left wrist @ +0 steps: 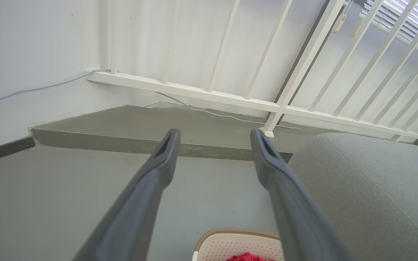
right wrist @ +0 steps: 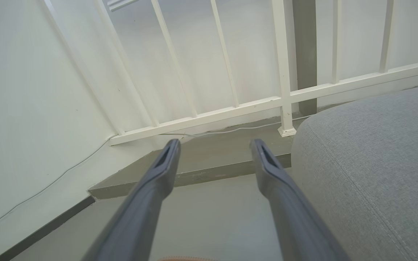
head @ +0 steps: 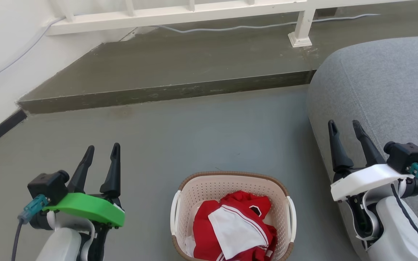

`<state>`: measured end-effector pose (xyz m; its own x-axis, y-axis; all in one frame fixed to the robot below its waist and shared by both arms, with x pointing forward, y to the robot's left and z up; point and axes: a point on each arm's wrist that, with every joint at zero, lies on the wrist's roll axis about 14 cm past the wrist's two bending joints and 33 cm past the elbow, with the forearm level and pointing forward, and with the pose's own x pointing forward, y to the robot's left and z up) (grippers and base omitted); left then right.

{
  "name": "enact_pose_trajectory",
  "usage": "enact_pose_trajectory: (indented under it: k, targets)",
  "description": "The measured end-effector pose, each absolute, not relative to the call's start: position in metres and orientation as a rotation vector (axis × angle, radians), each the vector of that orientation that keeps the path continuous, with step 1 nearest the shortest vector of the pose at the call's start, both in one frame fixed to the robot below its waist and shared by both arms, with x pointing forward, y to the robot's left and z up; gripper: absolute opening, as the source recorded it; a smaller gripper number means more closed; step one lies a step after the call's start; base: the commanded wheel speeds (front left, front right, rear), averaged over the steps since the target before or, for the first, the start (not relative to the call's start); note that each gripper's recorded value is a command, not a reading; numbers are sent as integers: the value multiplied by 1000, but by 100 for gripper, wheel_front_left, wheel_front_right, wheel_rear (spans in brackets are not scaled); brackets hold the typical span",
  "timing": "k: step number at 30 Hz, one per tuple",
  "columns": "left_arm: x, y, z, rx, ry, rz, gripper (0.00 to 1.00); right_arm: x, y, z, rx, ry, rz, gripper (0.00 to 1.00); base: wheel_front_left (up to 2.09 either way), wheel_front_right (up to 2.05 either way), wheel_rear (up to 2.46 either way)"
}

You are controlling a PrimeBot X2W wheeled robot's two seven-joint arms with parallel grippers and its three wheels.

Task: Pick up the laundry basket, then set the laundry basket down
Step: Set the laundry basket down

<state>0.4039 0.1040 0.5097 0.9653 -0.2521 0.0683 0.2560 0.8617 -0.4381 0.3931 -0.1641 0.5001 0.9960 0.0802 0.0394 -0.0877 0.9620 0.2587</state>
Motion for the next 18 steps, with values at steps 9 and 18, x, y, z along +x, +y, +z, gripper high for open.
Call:
enact_pose_trajectory:
  k: [9,18]
  targets:
    - [397,103,508,-458,-18,-265,100,387,-161,497,270,-24,79,100,0,0,0]
    - [392,100,505,-463,-18,-263,100,384,-164,497,263,-29,73,100,0,0,0]
